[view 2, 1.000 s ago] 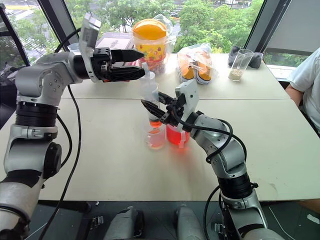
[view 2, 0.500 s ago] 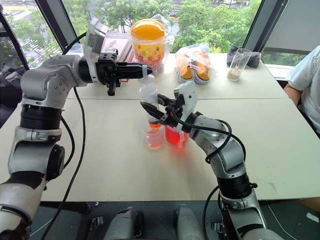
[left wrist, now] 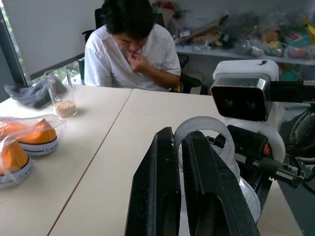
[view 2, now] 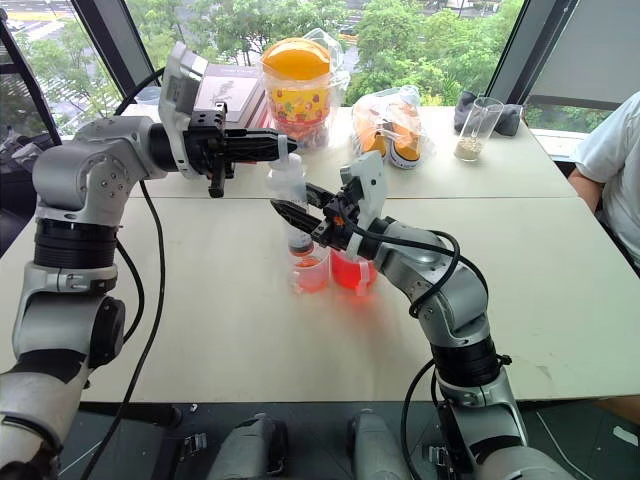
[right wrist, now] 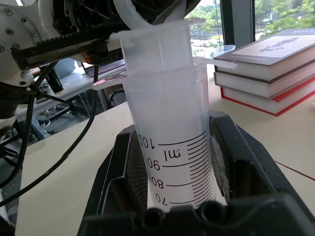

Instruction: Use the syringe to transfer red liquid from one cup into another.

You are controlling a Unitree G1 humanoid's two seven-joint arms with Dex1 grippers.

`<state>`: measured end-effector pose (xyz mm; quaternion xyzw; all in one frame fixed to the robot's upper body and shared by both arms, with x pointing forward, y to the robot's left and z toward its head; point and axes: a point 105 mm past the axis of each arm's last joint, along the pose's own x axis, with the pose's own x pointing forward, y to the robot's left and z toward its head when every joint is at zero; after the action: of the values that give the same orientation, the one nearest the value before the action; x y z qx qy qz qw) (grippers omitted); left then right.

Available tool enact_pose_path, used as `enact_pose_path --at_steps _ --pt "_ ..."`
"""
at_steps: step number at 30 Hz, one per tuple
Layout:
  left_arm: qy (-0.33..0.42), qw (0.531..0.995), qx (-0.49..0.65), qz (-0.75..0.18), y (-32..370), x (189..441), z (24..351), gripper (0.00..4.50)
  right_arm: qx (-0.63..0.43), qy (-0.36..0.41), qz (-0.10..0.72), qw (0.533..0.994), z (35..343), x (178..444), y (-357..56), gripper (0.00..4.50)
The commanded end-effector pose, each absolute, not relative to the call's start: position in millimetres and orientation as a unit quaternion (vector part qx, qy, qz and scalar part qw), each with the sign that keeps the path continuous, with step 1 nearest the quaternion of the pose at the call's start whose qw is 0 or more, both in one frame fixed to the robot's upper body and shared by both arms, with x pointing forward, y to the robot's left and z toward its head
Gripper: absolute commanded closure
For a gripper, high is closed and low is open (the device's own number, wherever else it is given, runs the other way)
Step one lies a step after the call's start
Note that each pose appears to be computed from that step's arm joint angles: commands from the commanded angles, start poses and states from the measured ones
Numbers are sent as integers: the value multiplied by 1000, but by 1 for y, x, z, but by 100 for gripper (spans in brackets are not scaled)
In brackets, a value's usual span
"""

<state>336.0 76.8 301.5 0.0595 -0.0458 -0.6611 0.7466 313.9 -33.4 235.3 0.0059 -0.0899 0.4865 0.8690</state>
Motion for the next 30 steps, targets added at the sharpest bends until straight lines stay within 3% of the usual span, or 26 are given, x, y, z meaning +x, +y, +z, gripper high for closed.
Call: enact_pose_path --at_steps 1,8,12,15,22,30 --pt "-14 710 74 -700 59 323 278 446 3 -193 471 861 290 305 -43 311" --pt "-11 711 69 -699 60 321 277 446 2 -197 469 861 295 306 -45 311" --pt "-27 727 57 -684 68 325 292 446 4 -185 471 862 286 307 -44 311" --pt "-40 741 50 -668 80 329 307 349 7 -172 473 864 277 308 -42 311" --pt "-46 770 48 -635 113 330 318 3 9 -155 472 868 265 312 -44 311" --pt "-42 778 23 -627 128 320 312 3 11 -158 478 864 275 308 -46 311"
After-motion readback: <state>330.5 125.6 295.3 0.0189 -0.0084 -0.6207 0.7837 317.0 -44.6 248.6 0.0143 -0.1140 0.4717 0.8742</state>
